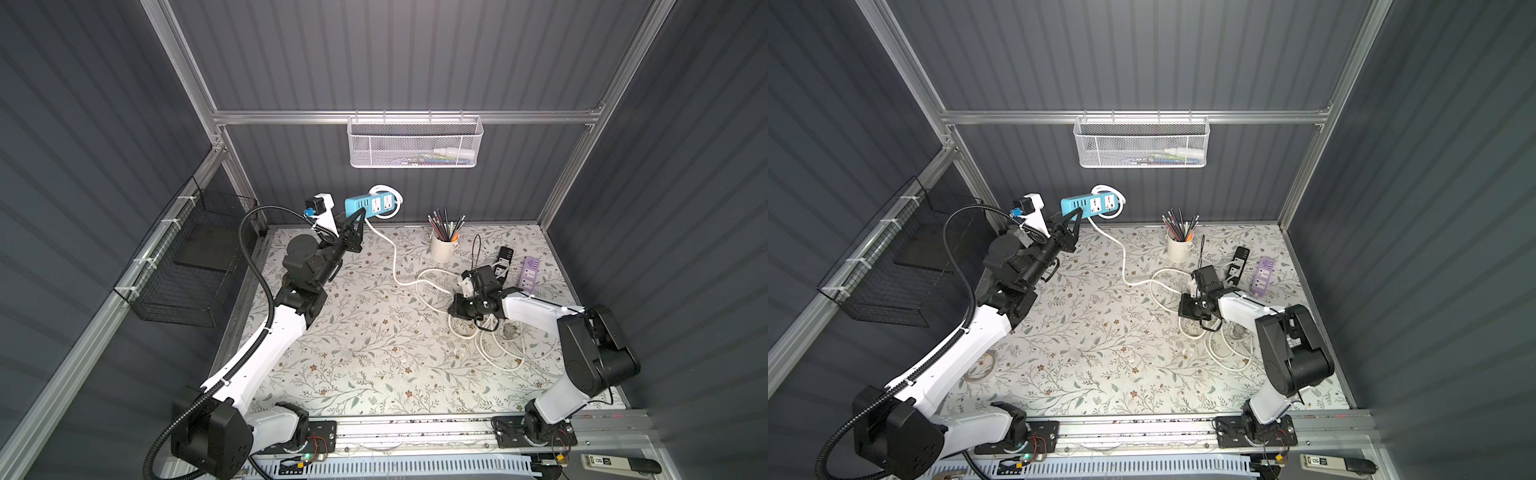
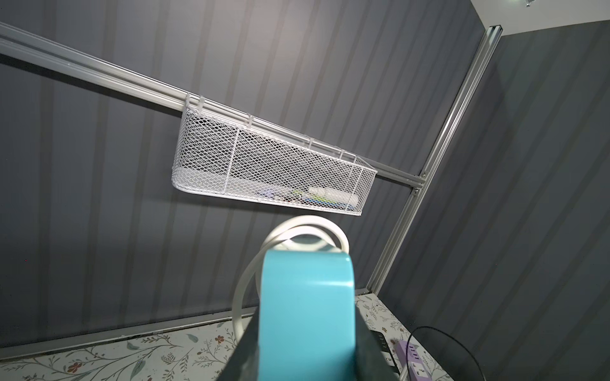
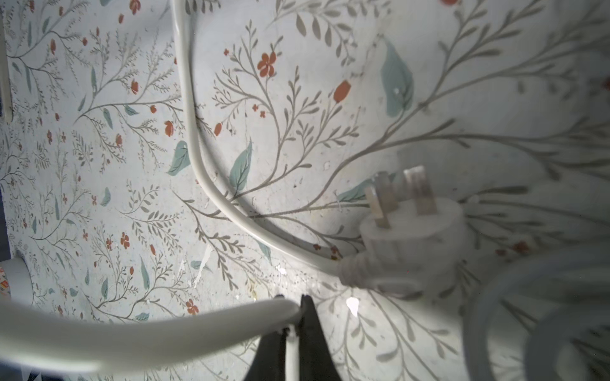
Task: Unwrap the cord wrapped around the power strip
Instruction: Unwrap the power cord from the power strip.
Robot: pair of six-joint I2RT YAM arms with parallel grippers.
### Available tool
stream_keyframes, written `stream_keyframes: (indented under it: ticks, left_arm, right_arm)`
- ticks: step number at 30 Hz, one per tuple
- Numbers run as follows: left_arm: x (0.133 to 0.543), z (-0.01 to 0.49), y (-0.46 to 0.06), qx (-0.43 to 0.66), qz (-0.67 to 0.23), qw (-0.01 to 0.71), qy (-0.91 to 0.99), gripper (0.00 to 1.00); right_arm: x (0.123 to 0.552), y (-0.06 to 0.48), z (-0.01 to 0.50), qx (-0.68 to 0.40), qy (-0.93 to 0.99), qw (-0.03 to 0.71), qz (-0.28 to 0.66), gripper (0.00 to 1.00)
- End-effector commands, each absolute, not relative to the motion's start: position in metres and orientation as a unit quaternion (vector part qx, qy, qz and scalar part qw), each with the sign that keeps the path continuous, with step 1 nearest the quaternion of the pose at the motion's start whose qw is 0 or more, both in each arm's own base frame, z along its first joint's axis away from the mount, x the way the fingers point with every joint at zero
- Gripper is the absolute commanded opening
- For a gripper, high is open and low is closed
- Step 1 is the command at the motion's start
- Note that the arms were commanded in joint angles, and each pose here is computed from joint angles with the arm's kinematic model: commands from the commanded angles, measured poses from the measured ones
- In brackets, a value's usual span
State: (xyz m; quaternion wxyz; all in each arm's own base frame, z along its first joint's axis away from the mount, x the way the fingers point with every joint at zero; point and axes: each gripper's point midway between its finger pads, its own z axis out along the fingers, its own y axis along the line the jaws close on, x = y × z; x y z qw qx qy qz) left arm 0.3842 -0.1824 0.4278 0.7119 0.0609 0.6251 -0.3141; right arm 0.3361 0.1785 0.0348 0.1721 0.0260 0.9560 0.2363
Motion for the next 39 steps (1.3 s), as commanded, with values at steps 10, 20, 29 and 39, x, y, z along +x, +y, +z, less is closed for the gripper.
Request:
stream_keyframes:
  ticks: [10, 20, 29, 39]
  left_arm:
    - [0.369, 0.474, -0.175, 0.064, -0.333, 0.747, 0.572, 0.0]
    - [0.369, 0.472, -0.187, 0.072, -0.378, 0.73, 0.565, 0.0]
    - [0.367, 0.473, -0.197, 0.083, -0.409, 0.715, 0.56, 0.0]
    - [0.363, 0.483, -0.205, 0.093, -0.439, 0.698, 0.558, 0.0]
  right_arm:
    - [0.336, 0.203, 0.0, 0.034, 0.958, 0.168, 0.23, 0.0]
    - [0.332, 0.208, 0.029, 0.005, 0.943, 0.223, 0.246, 0.27]
    - [0.329, 0.217, 0.098, -0.05, 0.909, 0.299, 0.287, 0.85]
    - [0.347, 0.231, 0.226, -0.145, 0.809, 0.469, 0.325, 0.99]
